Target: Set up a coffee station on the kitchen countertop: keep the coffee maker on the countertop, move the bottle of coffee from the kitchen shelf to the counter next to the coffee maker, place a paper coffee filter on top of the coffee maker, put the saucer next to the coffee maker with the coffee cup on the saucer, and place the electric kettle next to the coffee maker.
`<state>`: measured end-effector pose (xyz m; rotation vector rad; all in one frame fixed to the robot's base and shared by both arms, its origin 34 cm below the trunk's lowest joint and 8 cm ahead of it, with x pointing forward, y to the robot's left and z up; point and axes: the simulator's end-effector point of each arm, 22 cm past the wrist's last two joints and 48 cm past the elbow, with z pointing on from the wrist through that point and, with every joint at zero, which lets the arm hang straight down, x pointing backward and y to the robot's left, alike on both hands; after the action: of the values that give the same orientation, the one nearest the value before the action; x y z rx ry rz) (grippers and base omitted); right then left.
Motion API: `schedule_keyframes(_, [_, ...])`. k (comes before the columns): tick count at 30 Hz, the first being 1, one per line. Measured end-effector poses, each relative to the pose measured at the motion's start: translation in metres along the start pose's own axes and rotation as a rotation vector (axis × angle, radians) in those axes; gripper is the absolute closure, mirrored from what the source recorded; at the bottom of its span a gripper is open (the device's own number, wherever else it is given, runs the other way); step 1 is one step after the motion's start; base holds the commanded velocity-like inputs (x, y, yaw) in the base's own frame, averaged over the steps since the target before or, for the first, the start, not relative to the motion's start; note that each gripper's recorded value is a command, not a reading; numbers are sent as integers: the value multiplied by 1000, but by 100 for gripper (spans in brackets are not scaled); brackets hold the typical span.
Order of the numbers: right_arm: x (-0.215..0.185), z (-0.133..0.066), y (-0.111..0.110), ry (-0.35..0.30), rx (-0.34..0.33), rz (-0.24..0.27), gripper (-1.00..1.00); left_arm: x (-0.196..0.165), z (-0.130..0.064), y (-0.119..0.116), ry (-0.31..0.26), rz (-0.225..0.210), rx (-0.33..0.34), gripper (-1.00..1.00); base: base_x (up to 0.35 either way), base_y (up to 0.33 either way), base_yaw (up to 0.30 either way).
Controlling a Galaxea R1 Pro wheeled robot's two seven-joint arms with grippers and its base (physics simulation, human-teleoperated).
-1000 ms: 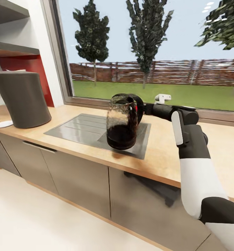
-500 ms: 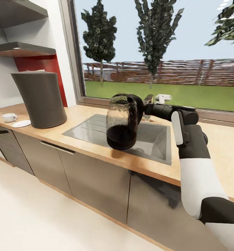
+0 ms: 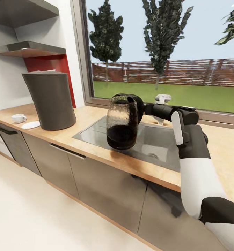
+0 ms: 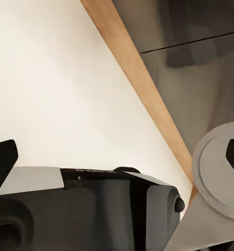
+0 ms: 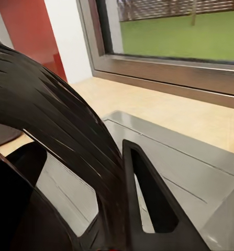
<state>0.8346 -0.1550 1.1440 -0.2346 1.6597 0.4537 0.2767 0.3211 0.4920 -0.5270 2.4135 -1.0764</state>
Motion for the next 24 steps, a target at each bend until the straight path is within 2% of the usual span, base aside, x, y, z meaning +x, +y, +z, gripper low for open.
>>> schedule_keyframes(11, [0,0,0,-1,1,-1,100,0,0,0,0,0,0,-100,235,236,0])
schedule_keyframes(24, [1,1,-1,0,1,0,100,0,0,0,0,0,0,-100,166,276,0])
